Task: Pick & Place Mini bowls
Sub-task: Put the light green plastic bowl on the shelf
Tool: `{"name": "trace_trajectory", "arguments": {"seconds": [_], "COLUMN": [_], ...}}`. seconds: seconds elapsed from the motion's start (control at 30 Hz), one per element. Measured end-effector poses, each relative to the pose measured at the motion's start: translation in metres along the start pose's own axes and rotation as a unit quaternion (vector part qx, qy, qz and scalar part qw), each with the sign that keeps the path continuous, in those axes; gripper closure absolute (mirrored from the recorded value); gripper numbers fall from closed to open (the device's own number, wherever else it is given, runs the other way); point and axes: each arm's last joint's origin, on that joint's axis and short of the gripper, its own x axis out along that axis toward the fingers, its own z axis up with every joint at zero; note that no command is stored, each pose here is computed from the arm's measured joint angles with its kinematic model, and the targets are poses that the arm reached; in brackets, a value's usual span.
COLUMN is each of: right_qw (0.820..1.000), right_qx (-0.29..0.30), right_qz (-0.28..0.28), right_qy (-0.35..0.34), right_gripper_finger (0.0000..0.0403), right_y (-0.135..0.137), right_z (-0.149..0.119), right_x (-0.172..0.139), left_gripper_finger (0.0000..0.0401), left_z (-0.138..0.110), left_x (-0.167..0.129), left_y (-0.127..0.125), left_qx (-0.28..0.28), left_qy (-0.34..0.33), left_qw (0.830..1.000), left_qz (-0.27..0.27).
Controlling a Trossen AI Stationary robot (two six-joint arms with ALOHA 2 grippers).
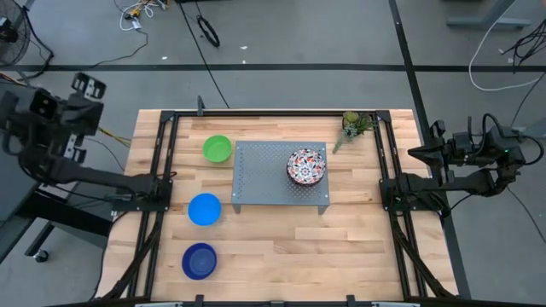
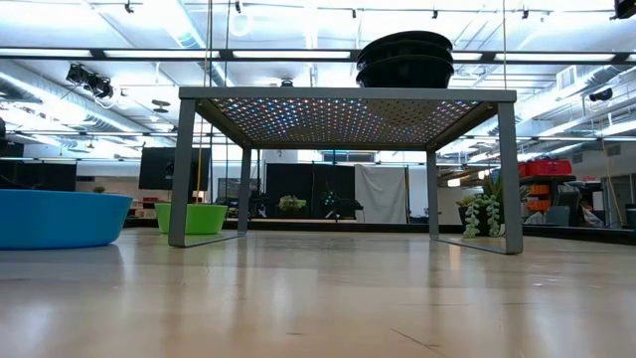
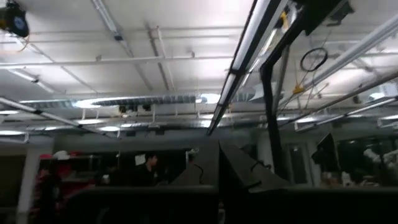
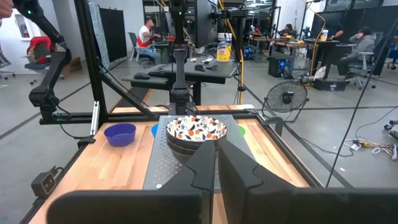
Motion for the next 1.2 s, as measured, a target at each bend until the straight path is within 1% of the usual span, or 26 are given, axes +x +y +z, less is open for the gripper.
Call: {"name": "trace_trajectory", "arguments": {"seconds": [0.17, 0.23, 0.33, 0.43, 0.67, 0.87, 0.93, 1.1, 1.2], "right_qw": [1.0, 1.0, 1.0, 1.0, 1.0, 1.0, 1.0, 1.0, 1.0], "right_qx": [0.0, 0.0, 0.0, 0.0, 0.0, 0.0, 0.0, 0.0, 0.0], "right_qz": [0.0, 0.0, 0.0, 0.0, 0.0, 0.0, 0.0, 0.0, 0.0], "right_qy": [0.0, 0.0, 0.0, 0.0, 0.0, 0.0, 0.0, 0.0, 0.0], "right_gripper_finger": [0.038, 0.038, 0.038, 0.038, 0.038, 0.038, 0.038, 0.038, 0.038], "right_y": [0.0, 0.0, 0.0, 0.0, 0.0, 0.0, 0.0, 0.0, 0.0], "right_z": [0.0, 0.0, 0.0, 0.0, 0.0, 0.0, 0.0, 0.0, 0.0], "right_x": [0.0, 0.0, 0.0, 0.0, 0.0, 0.0, 0.0, 0.0, 0.0], "left_gripper_finger": [0.0401, 0.0401, 0.0401, 0.0401, 0.0401, 0.0401, 0.0401, 0.04, 0.04], "left_z": [0.015, 0.017, 0.014, 0.006, -0.022, -0.038, -0.042, -0.053, -0.059], "left_x": [0.017, 0.024, 0.034, 0.045, 0.066, 0.074, 0.075, 0.078, 0.079], "left_y": [0.002, 0.003, 0.003, 0.003, 0.004, 0.004, 0.004, 0.004, 0.005], "left_qx": [0.009, 0.012, 0.015, 0.018, 0.033, 0.037, 0.029, 0.034, 0.034], "left_qy": [0.05, 0.074, 0.114, 0.153, 0.24, 0.284, 0.296, 0.332, 0.35], "left_qw": [0.998, 0.996, 0.992, 0.986, 0.967, 0.953, 0.948, 0.935, 0.927], "left_qz": [0.035, 0.043, 0.051, 0.055, 0.084, 0.1, 0.11, 0.117, 0.131]}}
